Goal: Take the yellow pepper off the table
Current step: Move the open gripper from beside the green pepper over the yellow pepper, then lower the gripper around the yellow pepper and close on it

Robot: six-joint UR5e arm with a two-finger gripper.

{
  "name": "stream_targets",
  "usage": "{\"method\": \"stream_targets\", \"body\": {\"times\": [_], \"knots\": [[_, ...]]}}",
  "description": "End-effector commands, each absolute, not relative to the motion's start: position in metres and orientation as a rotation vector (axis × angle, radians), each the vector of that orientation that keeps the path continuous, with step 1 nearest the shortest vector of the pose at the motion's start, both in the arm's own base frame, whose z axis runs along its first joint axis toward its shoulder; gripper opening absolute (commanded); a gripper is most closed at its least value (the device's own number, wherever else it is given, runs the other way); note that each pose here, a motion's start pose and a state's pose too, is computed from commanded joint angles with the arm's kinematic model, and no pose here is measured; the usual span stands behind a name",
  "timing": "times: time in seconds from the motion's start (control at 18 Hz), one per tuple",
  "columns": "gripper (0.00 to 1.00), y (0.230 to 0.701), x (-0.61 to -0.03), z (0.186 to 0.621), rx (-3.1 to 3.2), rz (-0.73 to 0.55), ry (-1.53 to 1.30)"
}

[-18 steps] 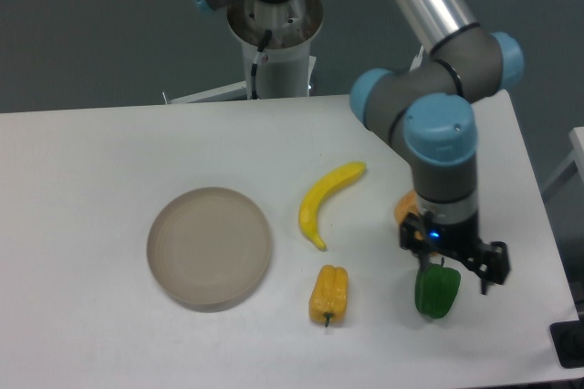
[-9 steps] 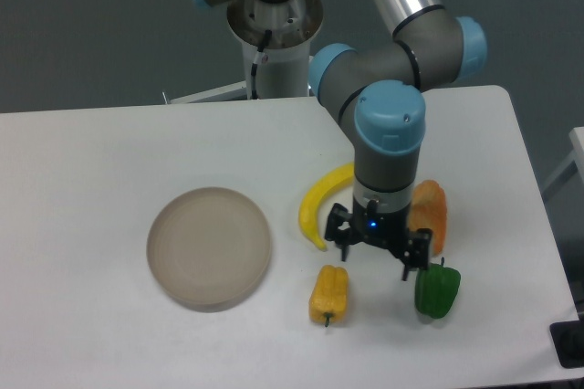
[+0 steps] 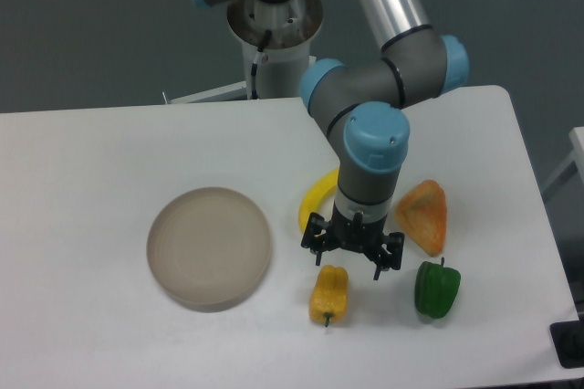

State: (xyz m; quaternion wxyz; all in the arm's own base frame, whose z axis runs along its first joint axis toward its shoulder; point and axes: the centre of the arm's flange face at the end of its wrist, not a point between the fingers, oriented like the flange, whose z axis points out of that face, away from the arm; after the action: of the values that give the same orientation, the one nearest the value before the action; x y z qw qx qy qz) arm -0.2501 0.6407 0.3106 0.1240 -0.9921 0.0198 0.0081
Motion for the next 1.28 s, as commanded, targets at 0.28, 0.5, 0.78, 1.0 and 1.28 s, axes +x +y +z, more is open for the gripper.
{"method": "stream_targets", "body": {"times": [0.28,0.5,0.78,1.0,1.28], "knots": [[1.0,0.652,-0.243,0.288,-2.892,0.038,0.059],[1.0,0.654,-0.243,0.277,-2.904,0.032,0.066],[1.0,0.655,-0.238,0.265,-2.901,0.063,0.082],[0.96,0.657,-0.24,0.262,-2.902,0.072,0.084],[0.69,0.657,-0.242,0.258,-2.918,0.097,0.089]]}}
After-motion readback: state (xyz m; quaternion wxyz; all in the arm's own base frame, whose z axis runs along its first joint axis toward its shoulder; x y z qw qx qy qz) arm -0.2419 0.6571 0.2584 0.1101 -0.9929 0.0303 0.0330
